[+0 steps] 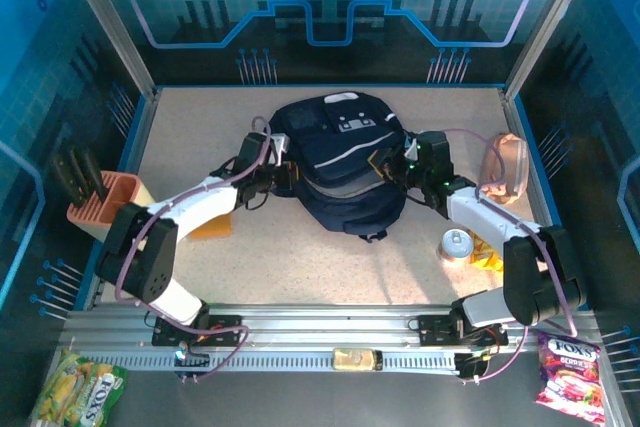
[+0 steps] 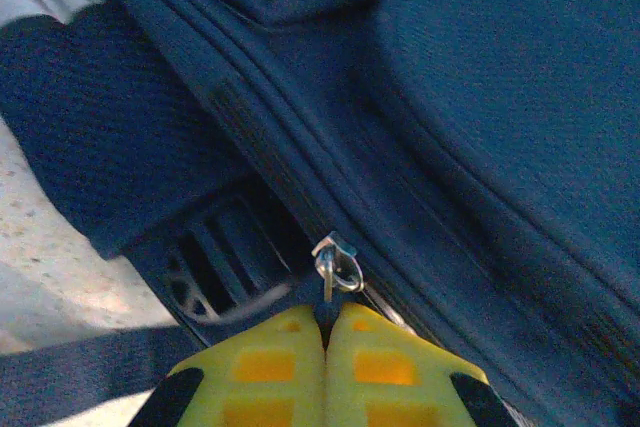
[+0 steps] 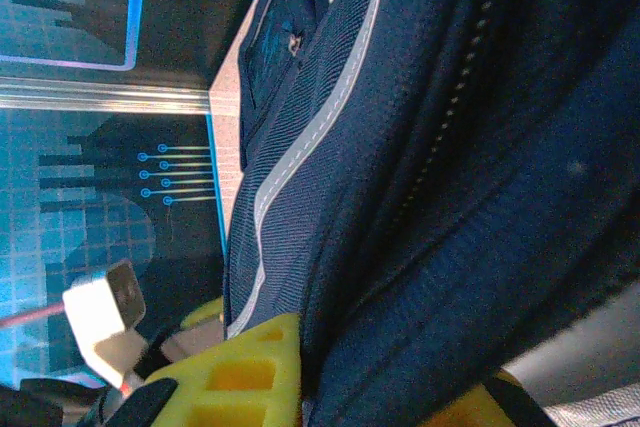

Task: Pack books, pencil case, and school supplies into a backpack

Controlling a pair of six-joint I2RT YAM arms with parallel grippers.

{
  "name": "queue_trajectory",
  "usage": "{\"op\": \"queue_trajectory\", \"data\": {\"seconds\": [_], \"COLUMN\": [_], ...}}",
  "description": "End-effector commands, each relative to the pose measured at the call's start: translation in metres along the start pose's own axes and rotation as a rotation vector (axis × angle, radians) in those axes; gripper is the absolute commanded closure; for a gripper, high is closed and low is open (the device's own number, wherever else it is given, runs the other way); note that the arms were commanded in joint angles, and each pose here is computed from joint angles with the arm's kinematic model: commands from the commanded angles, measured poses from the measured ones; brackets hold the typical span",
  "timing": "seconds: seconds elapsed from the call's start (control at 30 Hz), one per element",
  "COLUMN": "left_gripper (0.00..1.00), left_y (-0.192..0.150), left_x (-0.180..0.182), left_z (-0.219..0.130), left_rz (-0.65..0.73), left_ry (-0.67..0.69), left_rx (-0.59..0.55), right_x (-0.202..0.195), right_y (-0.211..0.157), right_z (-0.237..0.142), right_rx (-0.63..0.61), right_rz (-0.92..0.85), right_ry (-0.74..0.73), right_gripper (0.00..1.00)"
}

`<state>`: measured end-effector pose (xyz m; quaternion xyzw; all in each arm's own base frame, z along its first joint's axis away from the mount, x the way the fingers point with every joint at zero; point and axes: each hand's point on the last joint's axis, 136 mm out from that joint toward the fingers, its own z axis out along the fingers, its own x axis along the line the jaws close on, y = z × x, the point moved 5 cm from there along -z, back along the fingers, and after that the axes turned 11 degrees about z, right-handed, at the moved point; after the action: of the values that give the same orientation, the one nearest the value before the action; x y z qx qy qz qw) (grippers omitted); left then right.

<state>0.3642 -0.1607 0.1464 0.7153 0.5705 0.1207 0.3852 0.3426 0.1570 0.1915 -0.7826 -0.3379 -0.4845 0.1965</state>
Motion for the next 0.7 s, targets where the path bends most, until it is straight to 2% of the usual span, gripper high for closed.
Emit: {"op": "queue_trajectory", "data": {"seconds": [0.0, 0.1, 0.27, 0.43, 0.6, 0.67], "left_gripper": [0.98, 0.93, 0.75, 0.42, 0.26, 0.21], "left_y": [0.02, 0.03, 0.039, 0.031, 0.022, 0.022], "left_x": [0.024, 0.035, 0.04, 0.047, 0.045, 0.043], "left_z": [0.004, 0.01, 0.006, -0.021, -0.047, -0.057], "left_rz": [-0.075, -0.103, -0.122, -0.162, -0.173, -0.174], "left_ry": [0.095, 0.112, 0.14, 0.221, 0.231, 0.235], "left_rx": [-0.004, -0.004, -0.014, -0.045, -0.067, -0.077], "right_x": [0.016, 0.018, 0.018, 0.024, 0.03, 0.034], "right_y": [0.004, 0.001, -0.009, -0.022, -0.037, -0.041], "right_z": [0.0, 0.003, 0.019, 0.047, 0.083, 0.089], "right_rx": [0.024, 0.044, 0.103, 0.163, 0.248, 0.275], "right_rz": [-0.065, -0.083, -0.104, -0.138, -0.177, -0.213], "right_ry": [0.052, 0.054, 0.044, 0.029, 0.004, -0.019], "right_gripper": [0.85, 0.85, 0.85, 0.85, 0.84, 0.8]}}
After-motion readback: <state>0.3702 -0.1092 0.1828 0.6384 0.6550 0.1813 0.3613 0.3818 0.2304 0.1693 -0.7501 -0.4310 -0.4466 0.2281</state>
